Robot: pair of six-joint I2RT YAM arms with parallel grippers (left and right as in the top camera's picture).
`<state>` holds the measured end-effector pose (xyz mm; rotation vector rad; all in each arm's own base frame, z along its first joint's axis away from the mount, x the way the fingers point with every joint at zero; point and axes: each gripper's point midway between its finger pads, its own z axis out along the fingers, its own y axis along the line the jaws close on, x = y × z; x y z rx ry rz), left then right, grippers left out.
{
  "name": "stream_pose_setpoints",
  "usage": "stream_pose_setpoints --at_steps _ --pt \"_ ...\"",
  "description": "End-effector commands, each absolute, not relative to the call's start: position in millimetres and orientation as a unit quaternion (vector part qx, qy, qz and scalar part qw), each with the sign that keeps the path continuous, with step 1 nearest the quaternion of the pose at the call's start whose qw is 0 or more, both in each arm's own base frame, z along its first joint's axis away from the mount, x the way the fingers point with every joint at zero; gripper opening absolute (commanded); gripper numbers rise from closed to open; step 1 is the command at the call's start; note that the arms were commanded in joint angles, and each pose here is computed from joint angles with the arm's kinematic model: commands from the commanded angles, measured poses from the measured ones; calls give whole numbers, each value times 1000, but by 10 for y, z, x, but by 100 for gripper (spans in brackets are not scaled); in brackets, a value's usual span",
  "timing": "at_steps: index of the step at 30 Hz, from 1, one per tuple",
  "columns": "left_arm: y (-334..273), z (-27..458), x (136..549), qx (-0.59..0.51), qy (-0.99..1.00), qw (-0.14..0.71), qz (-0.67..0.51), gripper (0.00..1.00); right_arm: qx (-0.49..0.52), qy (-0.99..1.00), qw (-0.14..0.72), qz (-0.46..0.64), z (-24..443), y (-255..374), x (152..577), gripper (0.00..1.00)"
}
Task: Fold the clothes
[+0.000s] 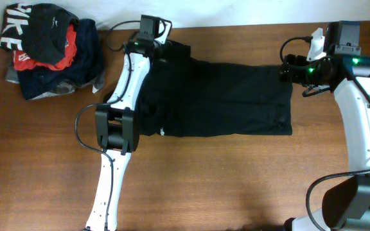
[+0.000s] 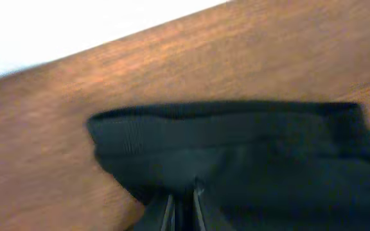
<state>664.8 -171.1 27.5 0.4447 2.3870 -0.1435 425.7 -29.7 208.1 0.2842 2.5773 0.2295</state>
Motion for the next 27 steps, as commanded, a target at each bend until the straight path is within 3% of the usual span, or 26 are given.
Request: stream_pose_setpoints --at_steps 1,5,13,19,27 --pt "-1611 607 6690 159 916 364 -49 8 98 953 276 79 2091 -279 4336 84" --pt "-1569 877 6507 159 924 345 -48 1 99 956 266 78 1891 -303 4468 77" --pt "-1548 1081 6458 159 921 353 -48 1 102 964 229 89 1417 -292 4630 77" --pt "-1589 1010 6645 157 908 385 -50 24 101 964 229 91 1357 -288 4674 84" --pt "-1629 724 6849 156 897 412 -51 44 97 958 261 68 1402 -377 4817 85"
